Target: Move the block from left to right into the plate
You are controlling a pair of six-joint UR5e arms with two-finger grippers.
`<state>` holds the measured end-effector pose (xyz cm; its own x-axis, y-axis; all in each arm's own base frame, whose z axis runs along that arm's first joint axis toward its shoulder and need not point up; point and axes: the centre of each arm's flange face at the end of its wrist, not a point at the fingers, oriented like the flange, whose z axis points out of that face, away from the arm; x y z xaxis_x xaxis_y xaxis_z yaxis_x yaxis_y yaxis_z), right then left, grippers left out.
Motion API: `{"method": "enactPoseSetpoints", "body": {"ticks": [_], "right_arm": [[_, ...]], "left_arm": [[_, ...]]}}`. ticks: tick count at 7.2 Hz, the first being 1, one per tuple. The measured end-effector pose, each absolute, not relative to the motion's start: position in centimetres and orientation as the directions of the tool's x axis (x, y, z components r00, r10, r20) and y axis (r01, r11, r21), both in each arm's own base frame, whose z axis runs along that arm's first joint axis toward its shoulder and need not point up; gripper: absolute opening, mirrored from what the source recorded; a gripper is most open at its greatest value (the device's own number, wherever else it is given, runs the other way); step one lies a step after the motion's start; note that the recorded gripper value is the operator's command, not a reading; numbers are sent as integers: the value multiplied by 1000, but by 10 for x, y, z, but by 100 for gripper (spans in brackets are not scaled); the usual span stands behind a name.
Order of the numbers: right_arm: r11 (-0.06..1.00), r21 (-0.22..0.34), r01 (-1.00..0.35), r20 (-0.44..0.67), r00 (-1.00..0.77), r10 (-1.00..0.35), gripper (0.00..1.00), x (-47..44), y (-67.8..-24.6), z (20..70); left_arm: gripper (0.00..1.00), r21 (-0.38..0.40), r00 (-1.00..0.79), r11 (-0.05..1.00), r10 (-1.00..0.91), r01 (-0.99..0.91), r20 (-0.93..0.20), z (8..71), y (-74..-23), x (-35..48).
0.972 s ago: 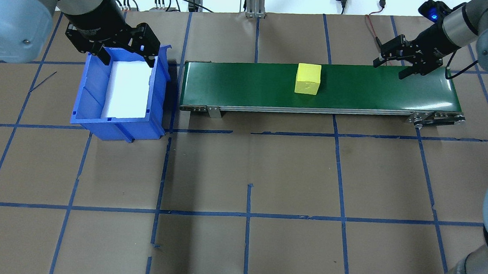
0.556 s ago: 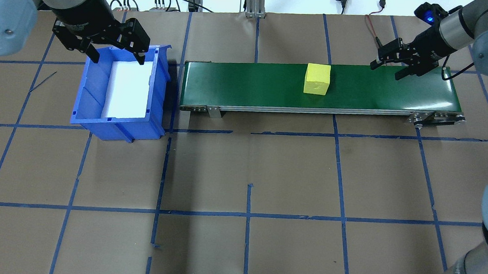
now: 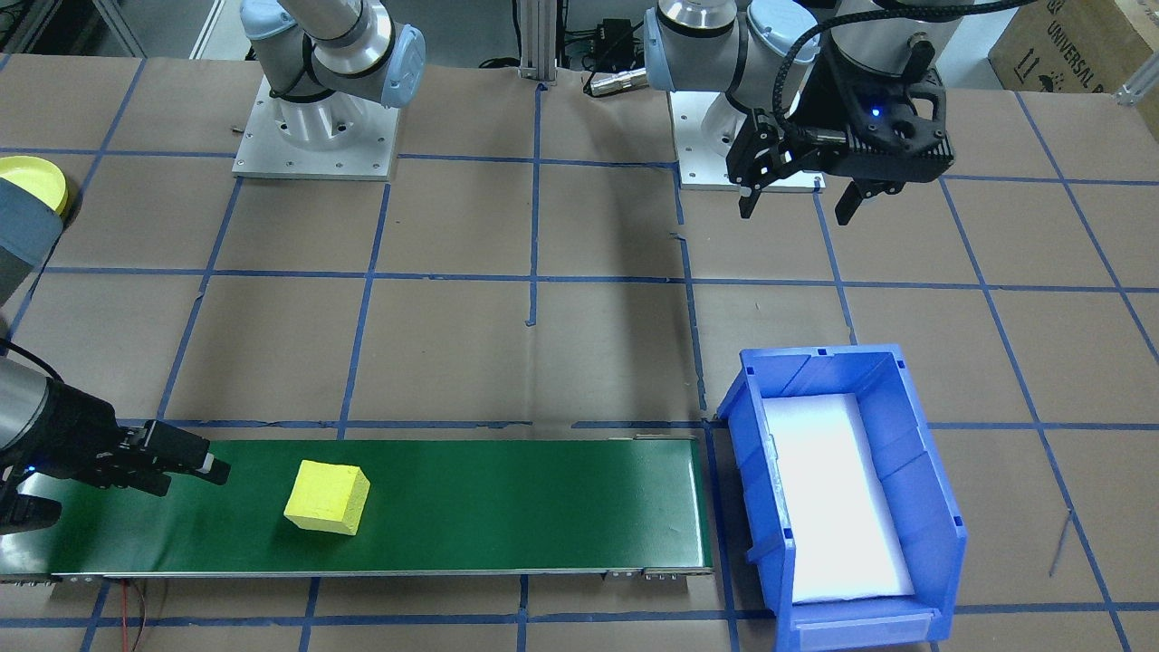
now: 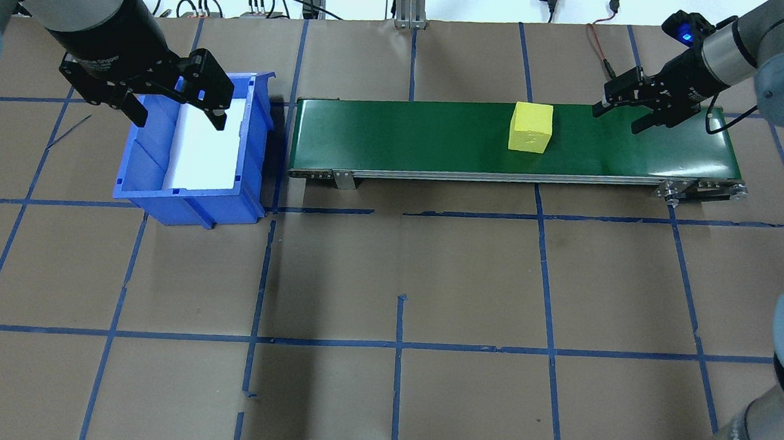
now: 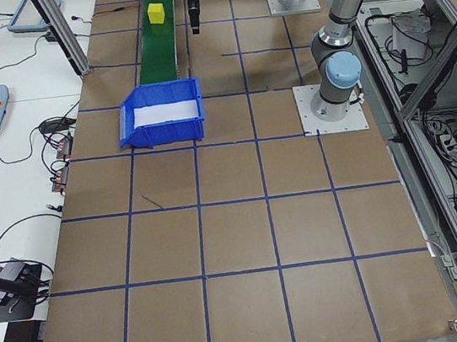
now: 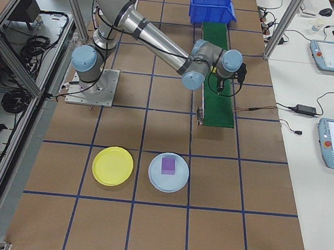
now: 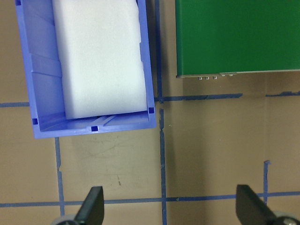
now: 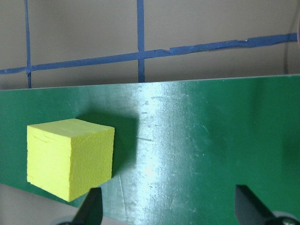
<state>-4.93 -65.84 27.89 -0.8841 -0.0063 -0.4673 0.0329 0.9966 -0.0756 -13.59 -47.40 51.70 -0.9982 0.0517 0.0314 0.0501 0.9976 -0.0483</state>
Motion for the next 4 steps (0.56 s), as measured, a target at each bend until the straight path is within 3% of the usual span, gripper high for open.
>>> {"method": "enactPoseSetpoints", "body": {"ticks": [4], "right_arm": [[997,-71,41,-467,-884,3,100,-50,-658,279]], "left_arm": [[100,-45,-996,996,82,81,35,511,-472,-153]]}}
